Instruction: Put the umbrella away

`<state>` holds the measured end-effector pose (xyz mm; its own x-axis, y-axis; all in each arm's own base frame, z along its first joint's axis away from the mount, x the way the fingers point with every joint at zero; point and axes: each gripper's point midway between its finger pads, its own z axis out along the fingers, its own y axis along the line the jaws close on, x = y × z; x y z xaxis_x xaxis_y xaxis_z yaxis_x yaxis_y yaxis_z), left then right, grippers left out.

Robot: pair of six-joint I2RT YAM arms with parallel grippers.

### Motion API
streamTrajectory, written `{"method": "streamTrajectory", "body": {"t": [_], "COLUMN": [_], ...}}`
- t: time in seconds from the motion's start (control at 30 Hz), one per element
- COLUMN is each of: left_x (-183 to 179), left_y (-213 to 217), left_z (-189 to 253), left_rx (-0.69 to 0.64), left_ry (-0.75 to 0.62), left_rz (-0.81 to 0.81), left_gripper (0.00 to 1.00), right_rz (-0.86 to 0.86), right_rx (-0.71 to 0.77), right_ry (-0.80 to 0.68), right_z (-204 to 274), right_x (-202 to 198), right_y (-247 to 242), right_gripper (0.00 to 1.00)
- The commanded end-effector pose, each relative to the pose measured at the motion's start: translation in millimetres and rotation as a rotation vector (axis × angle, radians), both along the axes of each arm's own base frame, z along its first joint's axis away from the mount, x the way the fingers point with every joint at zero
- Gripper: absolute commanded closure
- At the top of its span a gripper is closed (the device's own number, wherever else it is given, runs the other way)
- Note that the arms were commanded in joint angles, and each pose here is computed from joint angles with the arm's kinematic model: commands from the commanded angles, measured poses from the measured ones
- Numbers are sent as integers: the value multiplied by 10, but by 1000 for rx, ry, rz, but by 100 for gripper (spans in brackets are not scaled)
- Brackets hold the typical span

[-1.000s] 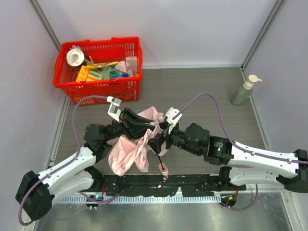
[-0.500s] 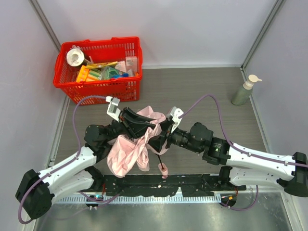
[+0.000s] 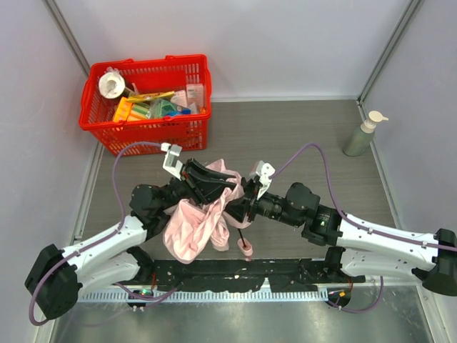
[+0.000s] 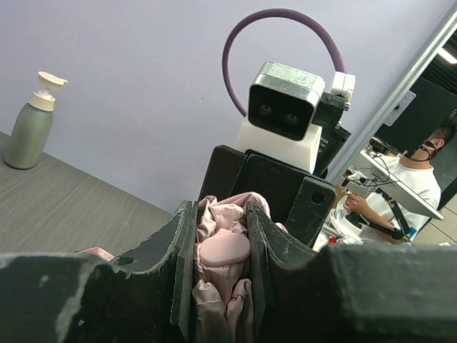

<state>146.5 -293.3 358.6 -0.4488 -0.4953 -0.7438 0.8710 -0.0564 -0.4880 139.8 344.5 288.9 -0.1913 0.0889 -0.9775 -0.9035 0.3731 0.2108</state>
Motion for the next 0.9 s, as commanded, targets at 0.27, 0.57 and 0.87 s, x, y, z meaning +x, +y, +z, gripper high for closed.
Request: {"method": "streamTrajectory", "body": {"t": [0.27, 0.57, 0.87], "left_x": [-269, 448, 349], "left_y": [-49, 398, 443], "left_z": [442, 209, -132], "left_rx": [37, 391, 545], "left_ry": [-42, 135, 254], "left_rz": [-39, 473, 435], "left_gripper": [54, 6, 16], "right_rz": [-174, -298, -469], "right_rx": [6, -22, -4], "right_ry": [67, 82, 55], "right_z": [-191, -310, 101], "right_x": [156, 172, 292], "right_y": [-361, -830, -1283], "right_gripper": [99, 99, 99]}}
